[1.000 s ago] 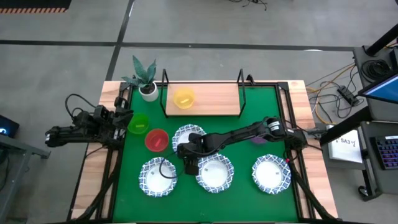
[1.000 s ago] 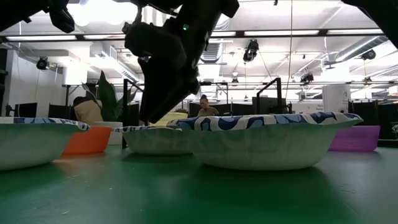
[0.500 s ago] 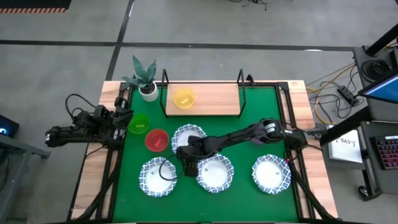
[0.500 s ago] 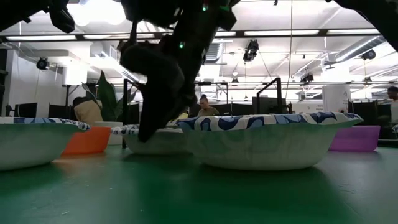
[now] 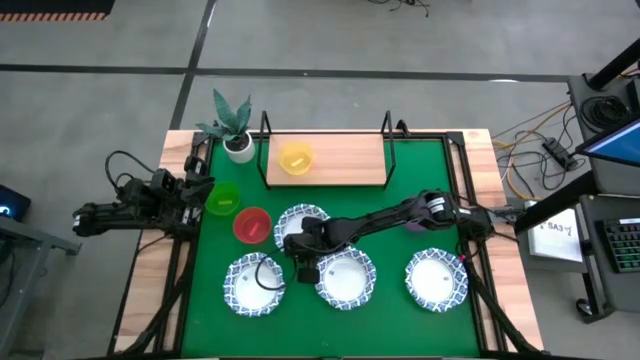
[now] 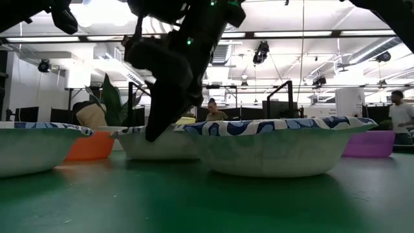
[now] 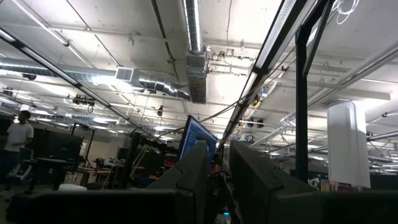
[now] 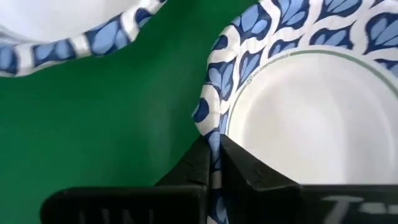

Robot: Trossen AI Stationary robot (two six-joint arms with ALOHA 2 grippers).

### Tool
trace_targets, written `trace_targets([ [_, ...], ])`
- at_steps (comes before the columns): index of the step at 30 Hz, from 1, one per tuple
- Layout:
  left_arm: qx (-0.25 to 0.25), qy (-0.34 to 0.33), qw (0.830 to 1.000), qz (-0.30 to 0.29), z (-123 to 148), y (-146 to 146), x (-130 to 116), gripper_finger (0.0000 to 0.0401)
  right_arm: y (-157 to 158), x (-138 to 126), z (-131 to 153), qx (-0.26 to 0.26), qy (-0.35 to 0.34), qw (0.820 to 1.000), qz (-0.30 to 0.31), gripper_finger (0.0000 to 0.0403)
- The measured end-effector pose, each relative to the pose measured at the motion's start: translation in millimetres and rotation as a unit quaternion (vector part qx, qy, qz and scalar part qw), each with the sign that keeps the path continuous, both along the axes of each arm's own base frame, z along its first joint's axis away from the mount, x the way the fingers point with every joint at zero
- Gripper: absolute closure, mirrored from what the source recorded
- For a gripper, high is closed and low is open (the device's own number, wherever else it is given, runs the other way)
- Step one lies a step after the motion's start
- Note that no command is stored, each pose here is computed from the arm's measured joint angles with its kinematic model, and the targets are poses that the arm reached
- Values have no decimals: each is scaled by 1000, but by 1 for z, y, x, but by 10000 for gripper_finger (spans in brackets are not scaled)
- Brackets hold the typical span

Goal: Place and stack bowls onto a shelf
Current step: Put the blue patterned bowl on the shelf

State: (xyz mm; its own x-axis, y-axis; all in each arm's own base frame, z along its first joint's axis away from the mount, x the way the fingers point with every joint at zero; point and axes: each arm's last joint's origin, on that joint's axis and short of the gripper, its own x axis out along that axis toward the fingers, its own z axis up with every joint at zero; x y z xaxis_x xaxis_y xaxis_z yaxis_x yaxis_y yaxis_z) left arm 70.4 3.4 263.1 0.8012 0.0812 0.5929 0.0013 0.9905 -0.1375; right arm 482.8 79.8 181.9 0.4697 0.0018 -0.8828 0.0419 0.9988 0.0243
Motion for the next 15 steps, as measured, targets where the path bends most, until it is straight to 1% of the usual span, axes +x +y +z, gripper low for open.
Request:
trace_targets([
  [2, 0, 0, 1000, 0, 0, 0, 0, 349, 0, -3, 10, 0, 0, 1000, 3, 393],
  [7, 0, 2, 1000, 0, 0, 0, 0, 349, -2, -10, 51, 1, -23, 1000, 9, 394],
  [10, 0, 2, 1000, 0, 0, 0, 0, 349, -4, -19, 74, -9, -33, 999, 11, 394],
  [12, 0, 2, 1000, -1, 0, 0, 0, 349, -6, -26, 88, -29, -36, 999, 4, 394],
  [15, 0, 3, 1000, -1, 0, 0, 0, 349, -12, -41, 110, -79, -43, 996, -14, 394],
])
